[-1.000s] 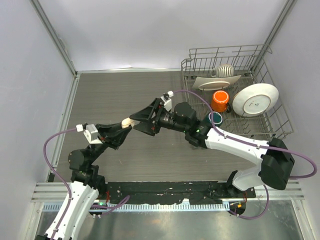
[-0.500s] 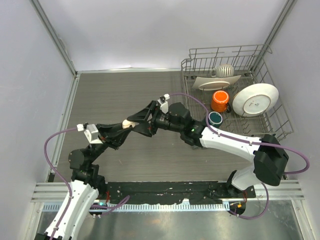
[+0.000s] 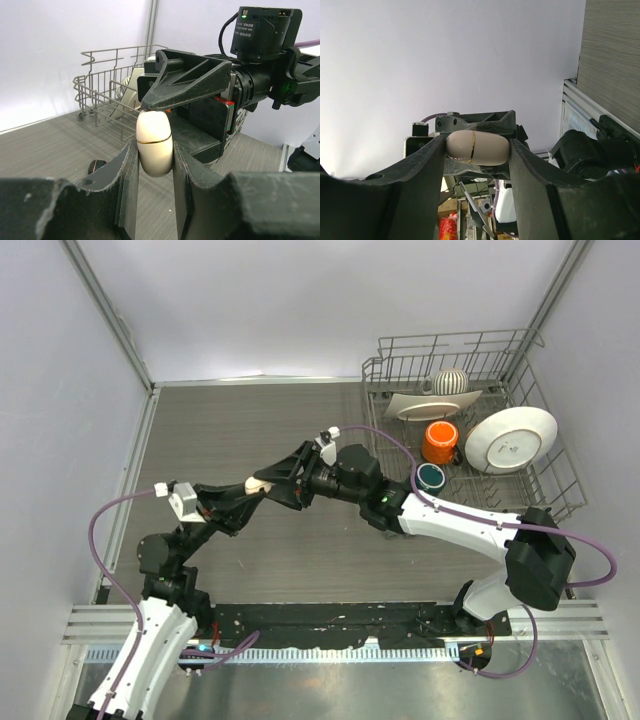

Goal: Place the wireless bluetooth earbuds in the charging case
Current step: Adjust the charging case.

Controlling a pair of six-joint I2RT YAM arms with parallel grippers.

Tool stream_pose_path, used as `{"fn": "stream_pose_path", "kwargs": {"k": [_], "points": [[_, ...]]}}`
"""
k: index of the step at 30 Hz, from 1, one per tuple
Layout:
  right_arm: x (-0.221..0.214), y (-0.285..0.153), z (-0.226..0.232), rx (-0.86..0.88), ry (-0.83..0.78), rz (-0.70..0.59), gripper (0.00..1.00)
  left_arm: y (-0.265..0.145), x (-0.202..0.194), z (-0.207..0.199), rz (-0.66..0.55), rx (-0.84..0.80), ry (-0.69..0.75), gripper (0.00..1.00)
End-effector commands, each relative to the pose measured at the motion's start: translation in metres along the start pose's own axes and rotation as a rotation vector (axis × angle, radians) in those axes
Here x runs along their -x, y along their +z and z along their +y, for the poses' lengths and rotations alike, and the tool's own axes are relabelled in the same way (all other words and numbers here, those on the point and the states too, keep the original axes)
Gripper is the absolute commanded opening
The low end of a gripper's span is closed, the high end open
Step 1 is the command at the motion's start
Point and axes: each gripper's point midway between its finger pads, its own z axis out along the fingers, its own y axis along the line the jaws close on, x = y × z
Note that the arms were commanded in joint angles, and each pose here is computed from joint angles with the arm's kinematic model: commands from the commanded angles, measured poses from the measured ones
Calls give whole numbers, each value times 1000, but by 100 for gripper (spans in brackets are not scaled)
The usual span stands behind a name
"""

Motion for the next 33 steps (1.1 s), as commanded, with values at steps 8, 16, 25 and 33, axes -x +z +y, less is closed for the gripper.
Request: {"fn": "stream_pose_path", "kwargs": {"k": [8, 16, 25, 33], "points": [[-12, 0, 8, 53, -112, 23, 1, 7, 2, -1, 49, 14, -130, 22], [-11, 3, -6, 16, -127, 13, 1, 9, 6, -4, 23, -5, -142, 34], [-9, 4, -6, 20, -119, 5, 1, 2, 8, -15, -10, -61, -82, 34], [-11, 2, 9, 78, -110, 4, 1, -9, 12, -3, -124, 14, 17, 47]]}}
